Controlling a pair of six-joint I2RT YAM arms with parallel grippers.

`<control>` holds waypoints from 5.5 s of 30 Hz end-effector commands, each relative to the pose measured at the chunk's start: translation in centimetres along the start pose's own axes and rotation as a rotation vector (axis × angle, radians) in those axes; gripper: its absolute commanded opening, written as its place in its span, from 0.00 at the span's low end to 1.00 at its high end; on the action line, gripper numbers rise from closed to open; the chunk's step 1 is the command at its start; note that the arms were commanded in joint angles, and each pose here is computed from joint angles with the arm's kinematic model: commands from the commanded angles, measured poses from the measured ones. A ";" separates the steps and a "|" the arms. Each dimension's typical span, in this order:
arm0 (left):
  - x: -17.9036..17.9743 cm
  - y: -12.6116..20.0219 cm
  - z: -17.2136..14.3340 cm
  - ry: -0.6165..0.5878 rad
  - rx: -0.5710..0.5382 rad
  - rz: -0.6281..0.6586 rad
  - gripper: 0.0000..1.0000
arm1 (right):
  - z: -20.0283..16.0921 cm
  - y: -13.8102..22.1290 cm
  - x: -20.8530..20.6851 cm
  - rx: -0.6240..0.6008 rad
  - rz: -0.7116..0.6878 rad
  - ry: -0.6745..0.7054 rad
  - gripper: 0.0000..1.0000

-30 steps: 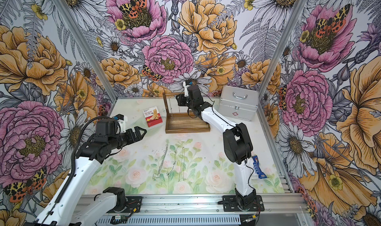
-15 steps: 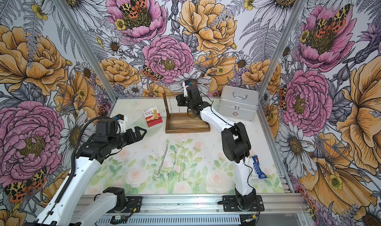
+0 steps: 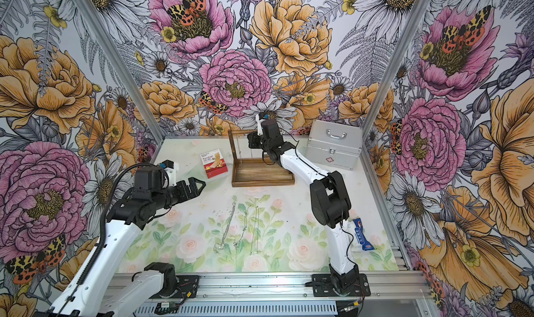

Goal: Take the necklace off the jewelry display stand
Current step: Take off the necklace from the stand.

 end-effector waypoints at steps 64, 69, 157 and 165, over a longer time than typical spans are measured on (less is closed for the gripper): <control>0.8 -1.3 -0.1 0.029 0.037 -0.006 0.99 | 5.0 10.8 -6.5 -0.254 -0.126 -0.036 0.00; 0.8 -1.2 0.0 0.030 0.034 -0.001 0.99 | 5.2 11.4 -7.3 -0.271 -0.133 -0.052 0.00; -8.8 3.9 -2.4 -0.360 -0.147 -0.428 0.99 | -3.6 31.8 5.3 0.076 0.203 0.047 0.00; -11.2 4.5 -4.7 -0.477 -0.125 -0.492 0.99 | -6.8 30.6 4.4 0.176 0.200 0.019 0.00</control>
Point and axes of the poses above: each gripper's point midway between its finger pads, its own y axis back along the fingers, its own x axis along the line the jaws close on, z = x × y, the point moved 6 cm from there along y, back along the fingers, and after that the axes turned 6 degrees about -y, right-handed, at the moved point
